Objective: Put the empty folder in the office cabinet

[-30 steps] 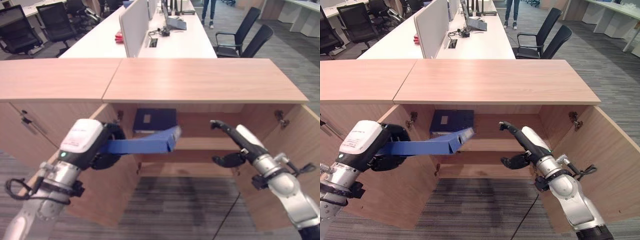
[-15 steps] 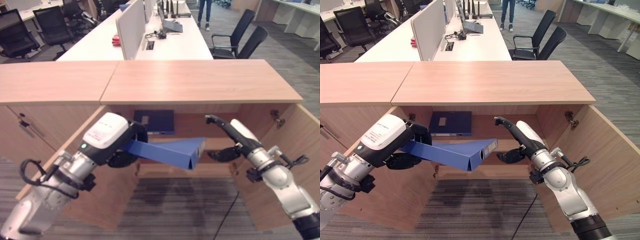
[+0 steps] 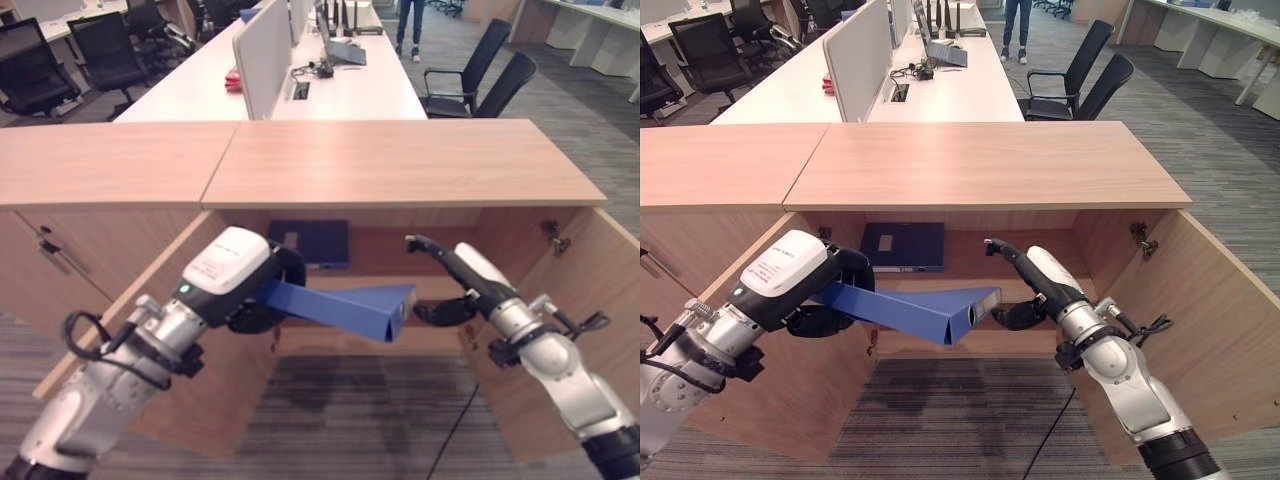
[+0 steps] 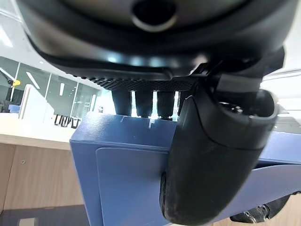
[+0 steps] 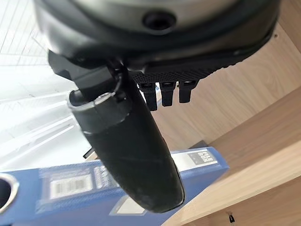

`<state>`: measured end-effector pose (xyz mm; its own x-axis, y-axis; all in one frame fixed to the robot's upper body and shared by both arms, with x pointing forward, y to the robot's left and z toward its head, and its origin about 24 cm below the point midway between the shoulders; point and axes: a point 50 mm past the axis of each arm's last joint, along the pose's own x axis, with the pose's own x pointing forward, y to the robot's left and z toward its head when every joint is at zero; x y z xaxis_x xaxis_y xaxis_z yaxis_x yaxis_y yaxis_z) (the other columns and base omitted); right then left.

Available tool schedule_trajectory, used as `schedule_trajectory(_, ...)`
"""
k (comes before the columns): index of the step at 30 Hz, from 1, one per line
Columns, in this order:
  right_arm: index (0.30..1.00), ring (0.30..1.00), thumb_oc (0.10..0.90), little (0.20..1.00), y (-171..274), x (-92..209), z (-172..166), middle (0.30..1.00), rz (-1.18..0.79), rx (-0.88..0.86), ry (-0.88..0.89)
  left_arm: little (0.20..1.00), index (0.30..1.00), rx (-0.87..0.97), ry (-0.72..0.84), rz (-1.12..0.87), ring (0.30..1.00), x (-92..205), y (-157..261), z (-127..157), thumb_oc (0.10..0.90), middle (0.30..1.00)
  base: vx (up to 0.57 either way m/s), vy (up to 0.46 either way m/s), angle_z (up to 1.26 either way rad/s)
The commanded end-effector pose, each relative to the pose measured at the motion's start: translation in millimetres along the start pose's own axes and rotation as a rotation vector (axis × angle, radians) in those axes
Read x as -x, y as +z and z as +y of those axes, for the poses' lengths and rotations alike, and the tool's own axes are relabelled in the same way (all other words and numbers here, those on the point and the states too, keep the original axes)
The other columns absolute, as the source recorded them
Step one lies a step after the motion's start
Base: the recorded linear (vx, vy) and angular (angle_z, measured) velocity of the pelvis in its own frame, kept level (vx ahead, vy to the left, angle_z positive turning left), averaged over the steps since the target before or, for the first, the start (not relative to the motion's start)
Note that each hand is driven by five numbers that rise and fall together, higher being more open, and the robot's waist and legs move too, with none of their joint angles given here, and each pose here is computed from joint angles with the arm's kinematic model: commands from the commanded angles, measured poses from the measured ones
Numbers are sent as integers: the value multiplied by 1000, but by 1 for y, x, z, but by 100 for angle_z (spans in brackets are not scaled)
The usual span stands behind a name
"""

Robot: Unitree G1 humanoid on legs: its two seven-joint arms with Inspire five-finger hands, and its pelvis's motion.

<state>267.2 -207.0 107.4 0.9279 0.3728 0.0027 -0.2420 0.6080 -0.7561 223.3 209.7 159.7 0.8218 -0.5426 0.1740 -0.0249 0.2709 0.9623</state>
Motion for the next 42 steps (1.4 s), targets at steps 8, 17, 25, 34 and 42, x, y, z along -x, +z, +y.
schedule_trajectory(8,900,900,800,900,81,-27,-16,900,-402,127,3,300,300,-12,341,-205,300,-38,27,46,400,300,0,0,0)
schedule_trajectory(17,900,900,800,900,78,-27,-14,900,-388,165,46,300,300,-21,355,-194,300,-40,24,50,400,300,0,0,0)
schedule_trajectory(25,300,300,400,300,71,-29,-4,300,-366,49,20,300,300,424,316,-433,300,-41,57,52,400,300,0,0,0)
schedule_trajectory(34,300,300,400,300,60,-26,18,300,-328,-165,13,300,300,627,230,-485,300,-40,62,47,400,300,0,0,0)
schedule_trajectory(42,300,300,400,300,49,-23,40,300,-279,-422,36,514,514,680,173,-430,514,-38,54,35,543,514,0,0,0)
